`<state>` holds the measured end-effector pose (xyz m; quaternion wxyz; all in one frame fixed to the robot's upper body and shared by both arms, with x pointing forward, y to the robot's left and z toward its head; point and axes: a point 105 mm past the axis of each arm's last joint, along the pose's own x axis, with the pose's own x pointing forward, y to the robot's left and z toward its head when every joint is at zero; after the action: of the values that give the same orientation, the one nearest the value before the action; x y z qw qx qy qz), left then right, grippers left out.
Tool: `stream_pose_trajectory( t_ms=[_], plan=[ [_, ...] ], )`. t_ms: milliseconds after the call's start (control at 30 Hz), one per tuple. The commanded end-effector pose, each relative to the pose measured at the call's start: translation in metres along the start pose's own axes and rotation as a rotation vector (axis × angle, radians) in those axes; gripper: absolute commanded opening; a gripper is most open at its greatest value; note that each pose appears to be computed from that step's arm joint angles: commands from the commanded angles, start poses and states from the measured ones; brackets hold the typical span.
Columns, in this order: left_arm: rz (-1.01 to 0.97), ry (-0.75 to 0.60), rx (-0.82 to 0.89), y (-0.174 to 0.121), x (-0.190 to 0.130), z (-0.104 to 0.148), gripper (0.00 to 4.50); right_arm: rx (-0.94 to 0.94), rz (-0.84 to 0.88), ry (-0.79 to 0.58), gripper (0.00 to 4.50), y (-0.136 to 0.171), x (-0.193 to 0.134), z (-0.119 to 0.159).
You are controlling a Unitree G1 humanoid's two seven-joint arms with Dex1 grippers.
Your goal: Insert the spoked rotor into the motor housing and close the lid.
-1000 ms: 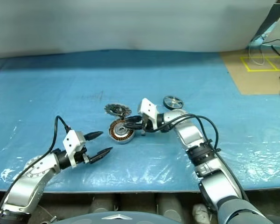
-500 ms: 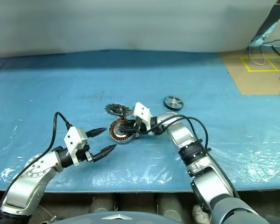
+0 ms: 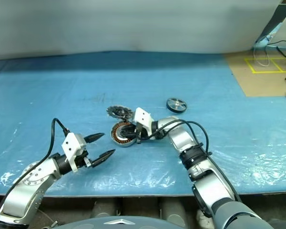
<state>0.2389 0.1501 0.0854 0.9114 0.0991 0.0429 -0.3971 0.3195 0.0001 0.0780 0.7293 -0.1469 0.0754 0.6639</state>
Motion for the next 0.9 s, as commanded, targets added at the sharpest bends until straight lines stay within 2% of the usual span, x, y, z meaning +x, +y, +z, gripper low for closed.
stream_pose_trajectory(
  t_ms=[33, 333, 900],
  plan=[
    [0.021, -0.003, 0.011, 0.002, -0.008, -0.006, 3.98, -0.041, -0.010, -0.024, 0.55, -0.006, 0.000, 0.012],
    [0.015, 0.011, 0.032, -0.002, -0.012, -0.019, 3.98, -0.060, -0.019, -0.013, 0.55, -0.011, -0.008, 0.012],
    [0.004, -0.013, 0.044, -0.002, 0.002, 0.007, 3.98, -0.064, -0.014, -0.003, 0.55, -0.009, -0.006, 0.009]
  ],
)
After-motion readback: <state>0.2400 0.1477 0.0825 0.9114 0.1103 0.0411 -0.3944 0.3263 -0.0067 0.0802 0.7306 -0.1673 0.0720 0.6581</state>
